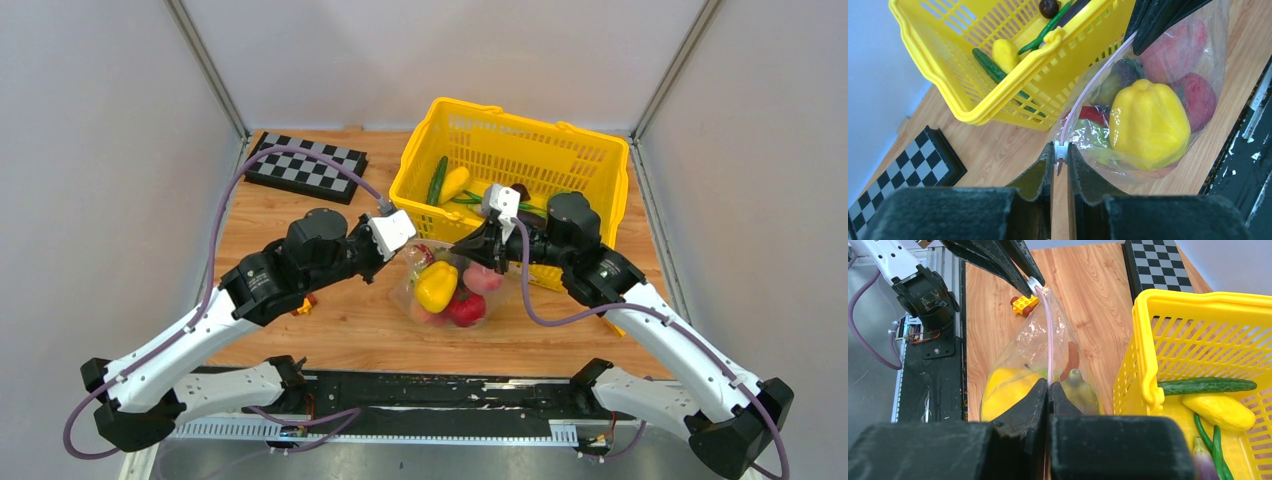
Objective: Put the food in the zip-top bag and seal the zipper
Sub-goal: Zip the zipper food storage bag at the center of the board.
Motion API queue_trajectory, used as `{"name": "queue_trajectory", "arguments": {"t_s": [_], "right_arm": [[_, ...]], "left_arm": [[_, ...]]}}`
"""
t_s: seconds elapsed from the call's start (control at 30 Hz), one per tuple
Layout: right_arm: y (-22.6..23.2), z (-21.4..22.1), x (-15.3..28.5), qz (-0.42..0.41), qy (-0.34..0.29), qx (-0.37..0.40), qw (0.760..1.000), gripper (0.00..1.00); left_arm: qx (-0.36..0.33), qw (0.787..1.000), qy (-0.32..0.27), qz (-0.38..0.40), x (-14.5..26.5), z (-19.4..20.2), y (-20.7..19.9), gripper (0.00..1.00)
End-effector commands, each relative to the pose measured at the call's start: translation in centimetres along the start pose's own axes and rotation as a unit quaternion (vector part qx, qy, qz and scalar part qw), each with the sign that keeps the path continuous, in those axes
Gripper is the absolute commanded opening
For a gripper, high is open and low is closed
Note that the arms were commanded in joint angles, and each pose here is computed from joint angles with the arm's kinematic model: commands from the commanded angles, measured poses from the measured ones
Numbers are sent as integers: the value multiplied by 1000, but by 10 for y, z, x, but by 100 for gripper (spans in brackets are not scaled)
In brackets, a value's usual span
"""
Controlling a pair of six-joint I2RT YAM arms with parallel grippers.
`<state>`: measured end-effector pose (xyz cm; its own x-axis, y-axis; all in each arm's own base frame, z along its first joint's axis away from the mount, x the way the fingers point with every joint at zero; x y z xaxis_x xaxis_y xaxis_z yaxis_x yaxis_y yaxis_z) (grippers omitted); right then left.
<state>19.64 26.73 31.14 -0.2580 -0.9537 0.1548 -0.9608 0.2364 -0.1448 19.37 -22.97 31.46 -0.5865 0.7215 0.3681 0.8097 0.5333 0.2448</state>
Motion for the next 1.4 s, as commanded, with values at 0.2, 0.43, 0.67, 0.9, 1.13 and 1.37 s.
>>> {"name": "queue_trajectory", "arguments": {"t_s": [0.2, 0.43, 0.67, 0.9, 1.13, 1.37], "right_arm": [[0, -22, 6, 3, -34, 23, 999, 0], [0, -22, 7, 4, -34, 25, 999, 0], [0, -20, 6, 5, -31, 24, 999, 0], [-1, -21, 7, 10, -32, 26, 999, 0], [-2, -21, 6, 10, -32, 24, 999, 0], [-2, -20, 6, 10, -31, 23, 999, 0]], "left_arm": [[19, 998, -28, 46, -1, -27, -10, 9], [17, 999, -33, 36, -1, -29, -7, 5], [18, 1000, -12, 17, 2, -21, 0, 6], [8, 1000, 11, -18, 10, -8, 12, 4], [2, 1000, 20, -23, 9, 0, 13, 4], [0, 1000, 16, -26, 9, 1, 14, 4]]}}
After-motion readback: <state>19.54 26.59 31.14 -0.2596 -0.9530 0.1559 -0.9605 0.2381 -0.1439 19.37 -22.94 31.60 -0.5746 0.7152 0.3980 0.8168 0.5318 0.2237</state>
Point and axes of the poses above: each gripper's point midway between its finger pads, its own x axis back along the fingers, its own y axis along the line the jaws close on, z = x × y, the point moved 1 cm from there along x, back along the fingers, and after that the axes turned 4 degrees about x, right-handed, at the moved point
